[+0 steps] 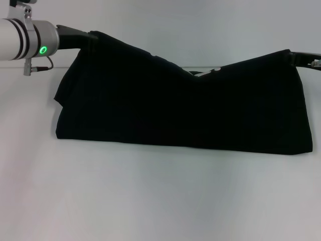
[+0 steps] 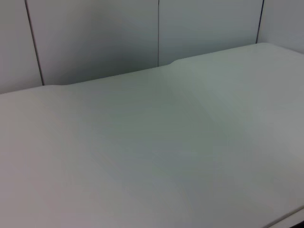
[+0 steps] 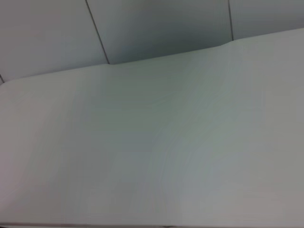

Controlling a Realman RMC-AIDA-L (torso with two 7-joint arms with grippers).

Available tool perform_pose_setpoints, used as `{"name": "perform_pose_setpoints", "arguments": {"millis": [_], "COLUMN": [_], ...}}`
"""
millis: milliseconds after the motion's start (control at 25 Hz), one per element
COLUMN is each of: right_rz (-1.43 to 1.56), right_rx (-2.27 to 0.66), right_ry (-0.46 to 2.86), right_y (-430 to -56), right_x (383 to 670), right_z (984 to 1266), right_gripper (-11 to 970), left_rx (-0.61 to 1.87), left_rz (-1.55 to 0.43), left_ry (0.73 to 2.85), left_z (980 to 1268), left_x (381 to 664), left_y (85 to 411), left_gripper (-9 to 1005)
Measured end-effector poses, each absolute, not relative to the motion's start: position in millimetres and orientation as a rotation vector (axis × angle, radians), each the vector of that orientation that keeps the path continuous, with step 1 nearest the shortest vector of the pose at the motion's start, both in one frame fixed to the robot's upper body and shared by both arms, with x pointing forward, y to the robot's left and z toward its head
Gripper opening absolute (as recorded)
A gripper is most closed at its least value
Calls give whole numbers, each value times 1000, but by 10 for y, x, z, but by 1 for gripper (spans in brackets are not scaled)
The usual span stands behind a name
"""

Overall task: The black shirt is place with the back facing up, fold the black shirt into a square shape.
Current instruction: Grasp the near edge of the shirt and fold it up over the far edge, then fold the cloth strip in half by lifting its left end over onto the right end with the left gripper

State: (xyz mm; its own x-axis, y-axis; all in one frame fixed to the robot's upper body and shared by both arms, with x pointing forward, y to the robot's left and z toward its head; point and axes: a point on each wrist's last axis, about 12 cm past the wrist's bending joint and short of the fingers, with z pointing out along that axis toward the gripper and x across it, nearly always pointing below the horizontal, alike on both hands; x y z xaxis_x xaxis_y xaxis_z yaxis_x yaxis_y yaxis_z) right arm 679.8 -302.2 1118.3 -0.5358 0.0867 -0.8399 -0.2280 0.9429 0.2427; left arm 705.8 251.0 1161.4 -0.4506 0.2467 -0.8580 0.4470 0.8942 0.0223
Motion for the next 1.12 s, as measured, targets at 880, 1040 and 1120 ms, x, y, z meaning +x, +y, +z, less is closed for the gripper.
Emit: {"name": "perform_pose_setpoints", "arguments": {"millis": [880, 1040, 1120], "right_rz": [527, 677, 739], "right_rx": [-39, -104, -142], "right_ry": [2125, 2131, 2131], "right_y": [-3139, -3208, -3230], "right_x": [6715, 6552, 6457], "right_z": [11212, 11266, 11280], "right_gripper": [627, 671, 669], "left_rx": [467, 482, 481], "left_rz": [-220, -388, -472], "left_ry": [2063, 2104, 2124], "left_z": [11604, 11661, 11677], "left_x": [6999, 6777, 6635], "left_y": [2503, 2645, 2733], "left_gripper": [461, 641, 717]}}
